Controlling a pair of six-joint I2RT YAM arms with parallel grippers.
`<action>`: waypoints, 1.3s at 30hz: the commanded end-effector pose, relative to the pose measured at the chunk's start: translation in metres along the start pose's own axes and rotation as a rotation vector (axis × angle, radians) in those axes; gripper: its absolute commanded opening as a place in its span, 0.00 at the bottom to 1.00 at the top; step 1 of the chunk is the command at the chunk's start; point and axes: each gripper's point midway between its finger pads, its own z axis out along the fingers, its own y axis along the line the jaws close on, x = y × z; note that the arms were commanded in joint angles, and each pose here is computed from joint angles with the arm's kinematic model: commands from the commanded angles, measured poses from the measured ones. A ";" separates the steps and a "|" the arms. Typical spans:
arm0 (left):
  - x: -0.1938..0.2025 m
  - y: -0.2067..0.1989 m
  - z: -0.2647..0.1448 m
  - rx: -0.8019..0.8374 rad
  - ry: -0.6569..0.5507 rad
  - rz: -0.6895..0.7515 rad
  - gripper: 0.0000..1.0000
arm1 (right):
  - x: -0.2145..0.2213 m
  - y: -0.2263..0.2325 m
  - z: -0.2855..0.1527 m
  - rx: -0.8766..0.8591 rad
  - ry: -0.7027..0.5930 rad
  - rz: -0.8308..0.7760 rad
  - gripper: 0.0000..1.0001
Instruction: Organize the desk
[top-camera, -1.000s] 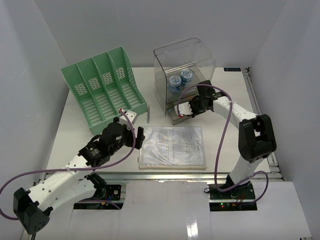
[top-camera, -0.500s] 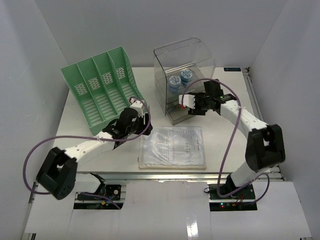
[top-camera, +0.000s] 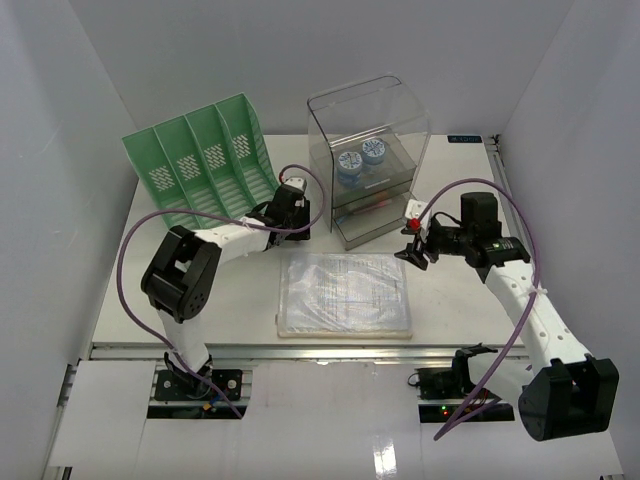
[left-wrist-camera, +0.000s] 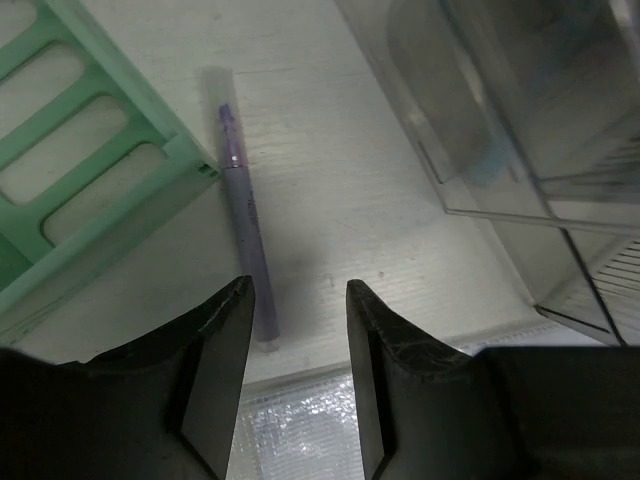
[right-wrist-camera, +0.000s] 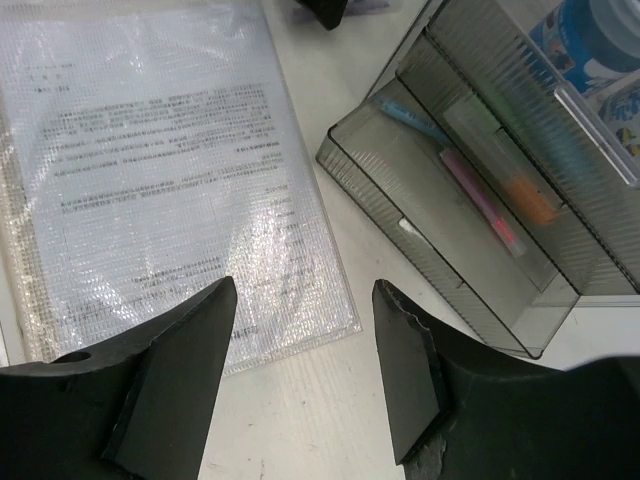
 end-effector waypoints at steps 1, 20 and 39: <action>-0.005 0.014 0.005 -0.105 0.001 -0.027 0.52 | -0.019 0.009 -0.005 -0.022 -0.106 0.050 0.64; 0.029 0.017 0.011 -0.114 0.078 -0.004 0.15 | -0.012 0.009 -0.018 -0.020 -0.181 0.116 0.64; -0.007 -0.063 -0.140 0.359 -0.174 0.166 0.00 | -0.011 0.003 -0.046 0.022 -0.274 0.179 0.64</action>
